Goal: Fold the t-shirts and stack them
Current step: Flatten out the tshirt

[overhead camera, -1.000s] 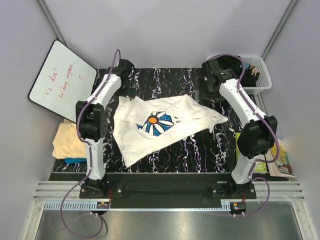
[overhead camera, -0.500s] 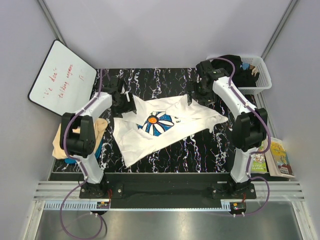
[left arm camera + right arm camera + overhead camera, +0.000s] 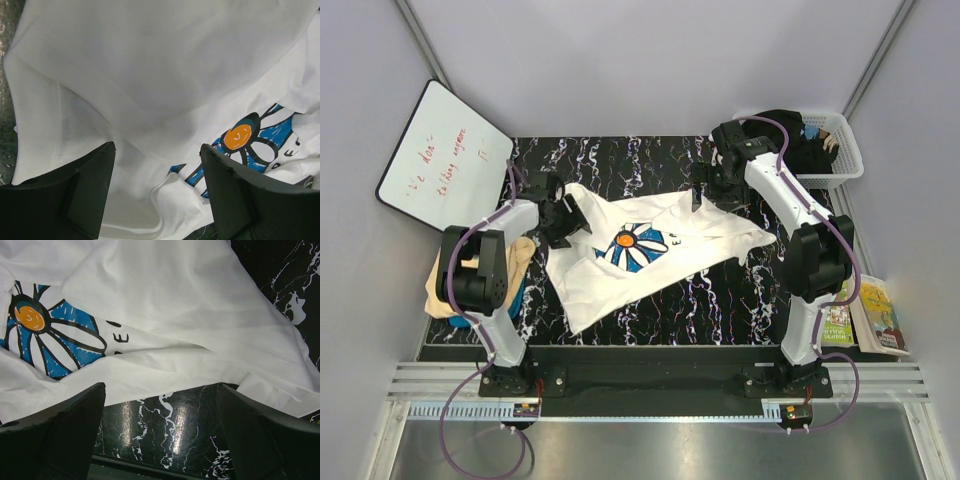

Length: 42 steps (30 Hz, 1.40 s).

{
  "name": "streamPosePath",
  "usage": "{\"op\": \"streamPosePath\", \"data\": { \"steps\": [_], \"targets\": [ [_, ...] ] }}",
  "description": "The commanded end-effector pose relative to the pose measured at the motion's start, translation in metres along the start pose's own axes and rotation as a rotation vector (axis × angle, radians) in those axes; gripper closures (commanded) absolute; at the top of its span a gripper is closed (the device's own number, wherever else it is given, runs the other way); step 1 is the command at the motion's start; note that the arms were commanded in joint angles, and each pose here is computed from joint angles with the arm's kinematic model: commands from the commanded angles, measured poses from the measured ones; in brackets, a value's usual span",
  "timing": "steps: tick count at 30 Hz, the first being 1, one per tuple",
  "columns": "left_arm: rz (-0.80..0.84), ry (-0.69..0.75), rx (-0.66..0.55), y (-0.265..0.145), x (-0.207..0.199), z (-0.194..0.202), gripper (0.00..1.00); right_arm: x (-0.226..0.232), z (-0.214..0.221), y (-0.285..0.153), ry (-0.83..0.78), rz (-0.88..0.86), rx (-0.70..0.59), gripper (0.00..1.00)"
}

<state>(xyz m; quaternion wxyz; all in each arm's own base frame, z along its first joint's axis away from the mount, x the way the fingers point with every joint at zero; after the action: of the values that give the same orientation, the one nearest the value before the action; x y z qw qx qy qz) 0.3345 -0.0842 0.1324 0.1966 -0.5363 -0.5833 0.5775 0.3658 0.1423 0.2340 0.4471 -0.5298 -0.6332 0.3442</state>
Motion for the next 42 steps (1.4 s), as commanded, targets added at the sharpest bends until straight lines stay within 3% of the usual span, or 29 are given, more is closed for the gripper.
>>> {"op": "streamPosePath", "data": {
  "steps": [1,4,5,6,7,9,22,27,30,34,42],
  "targets": [
    [0.033,0.003,-0.114,-0.009,-0.011,-0.016,0.27,0.009,-0.009,-0.006,-0.011,-0.059,-0.038,0.02],
    [0.019,0.024,-0.116,0.001,-0.013,-0.025,0.31,0.011,-0.01,-0.006,-0.01,-0.065,-0.04,0.02],
    [0.018,0.033,-0.129,0.0,-0.015,-0.03,0.37,0.01,-0.01,-0.006,-0.01,-0.064,-0.041,0.02],
    [0.016,0.037,-0.135,0.001,-0.016,-0.032,0.61,0.011,-0.01,-0.006,-0.01,-0.068,-0.041,0.02],
    [0.011,0.041,-0.14,0.002,-0.016,-0.034,0.76,0.012,-0.01,-0.006,-0.014,-0.078,-0.039,0.02],
    [0.006,0.044,-0.174,-0.001,-0.019,-0.041,1.0,0.013,-0.011,-0.007,-0.018,-0.094,-0.04,0.02],
    [0.035,0.089,-0.295,-0.036,-0.029,-0.074,1.0,0.047,-0.01,0.007,-0.089,-0.292,0.025,0.04],
    [0.046,0.094,-0.289,-0.035,-0.033,-0.082,1.0,0.067,-0.006,0.038,-0.147,-0.214,0.055,0.04],
    [0.061,0.099,-0.279,-0.033,-0.035,-0.083,1.0,0.075,-0.006,0.057,-0.167,-0.165,0.06,0.09],
    [0.069,0.126,-0.269,-0.033,-0.037,-0.086,1.0,0.09,-0.008,0.08,-0.198,-0.124,0.071,0.27],
    [0.078,0.158,-0.251,-0.034,-0.032,-0.091,1.0,0.102,0.003,0.119,-0.24,0.057,0.078,0.25]
  ]
}}
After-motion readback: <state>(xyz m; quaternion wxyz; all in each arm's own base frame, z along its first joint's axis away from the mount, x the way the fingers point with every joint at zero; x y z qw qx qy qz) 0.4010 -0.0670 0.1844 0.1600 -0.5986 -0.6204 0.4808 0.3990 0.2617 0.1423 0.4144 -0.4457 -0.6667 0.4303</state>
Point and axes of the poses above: each gripper's point midway between its finger pads, its own y axis out along the fingers, its own x axis along the line the jaws close on, z = x × y, the point moved 10 cm from there along -y, back along the fingers, and after that the axes turned 4 degrees about y, right-handed, at the moved point
